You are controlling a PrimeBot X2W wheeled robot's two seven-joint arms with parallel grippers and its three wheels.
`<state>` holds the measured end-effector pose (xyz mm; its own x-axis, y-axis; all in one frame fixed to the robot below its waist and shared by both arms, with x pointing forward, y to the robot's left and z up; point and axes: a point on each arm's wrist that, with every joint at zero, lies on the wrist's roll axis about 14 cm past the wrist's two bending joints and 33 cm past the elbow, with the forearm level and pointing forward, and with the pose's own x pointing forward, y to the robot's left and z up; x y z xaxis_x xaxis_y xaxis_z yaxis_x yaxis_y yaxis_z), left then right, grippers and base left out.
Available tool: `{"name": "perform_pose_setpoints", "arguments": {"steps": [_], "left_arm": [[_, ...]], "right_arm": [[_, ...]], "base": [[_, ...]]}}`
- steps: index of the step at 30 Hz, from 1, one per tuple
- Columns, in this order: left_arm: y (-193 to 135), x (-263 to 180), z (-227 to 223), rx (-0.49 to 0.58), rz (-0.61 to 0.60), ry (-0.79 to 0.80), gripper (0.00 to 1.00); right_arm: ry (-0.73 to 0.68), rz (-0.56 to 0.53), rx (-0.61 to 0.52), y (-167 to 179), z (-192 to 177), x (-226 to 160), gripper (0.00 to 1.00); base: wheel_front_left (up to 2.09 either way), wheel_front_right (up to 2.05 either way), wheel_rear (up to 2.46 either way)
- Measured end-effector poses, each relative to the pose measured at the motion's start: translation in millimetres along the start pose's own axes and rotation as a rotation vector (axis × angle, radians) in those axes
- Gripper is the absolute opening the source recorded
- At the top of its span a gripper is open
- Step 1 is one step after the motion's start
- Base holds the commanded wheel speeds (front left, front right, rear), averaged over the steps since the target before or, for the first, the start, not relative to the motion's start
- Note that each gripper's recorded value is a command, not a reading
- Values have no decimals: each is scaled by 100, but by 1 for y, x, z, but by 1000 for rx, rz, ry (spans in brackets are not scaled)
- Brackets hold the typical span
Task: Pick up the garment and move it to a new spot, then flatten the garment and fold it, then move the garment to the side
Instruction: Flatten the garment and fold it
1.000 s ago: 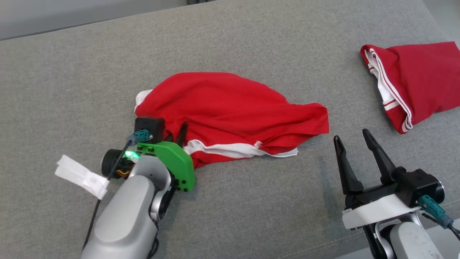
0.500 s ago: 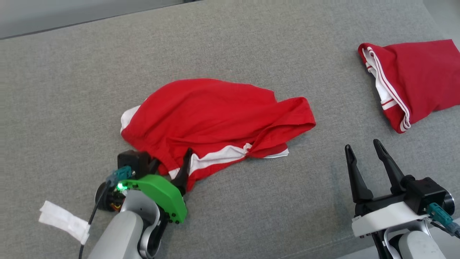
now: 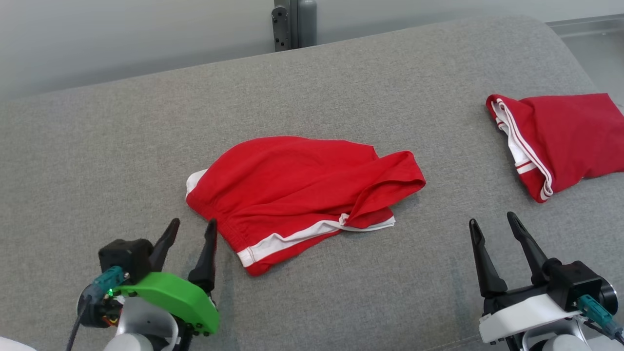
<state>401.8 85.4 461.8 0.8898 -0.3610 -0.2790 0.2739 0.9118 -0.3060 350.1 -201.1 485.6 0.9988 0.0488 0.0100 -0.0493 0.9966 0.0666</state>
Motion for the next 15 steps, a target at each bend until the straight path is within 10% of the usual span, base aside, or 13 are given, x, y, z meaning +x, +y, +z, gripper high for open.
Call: {"name": "perform_pose_setpoints", "arguments": {"steps": [9, 15], "left_arm": [[-134, 20, -10, 30, -373, 55, 100], [-165, 51, -56, 155, -479, 207, 100]], "right_arm": [[-28, -20, -13, -8, 10, 0, 100], [-25, -56, -4, -15, 9, 7, 100]], "base": [[0, 0, 0], [0, 0, 0]]}}
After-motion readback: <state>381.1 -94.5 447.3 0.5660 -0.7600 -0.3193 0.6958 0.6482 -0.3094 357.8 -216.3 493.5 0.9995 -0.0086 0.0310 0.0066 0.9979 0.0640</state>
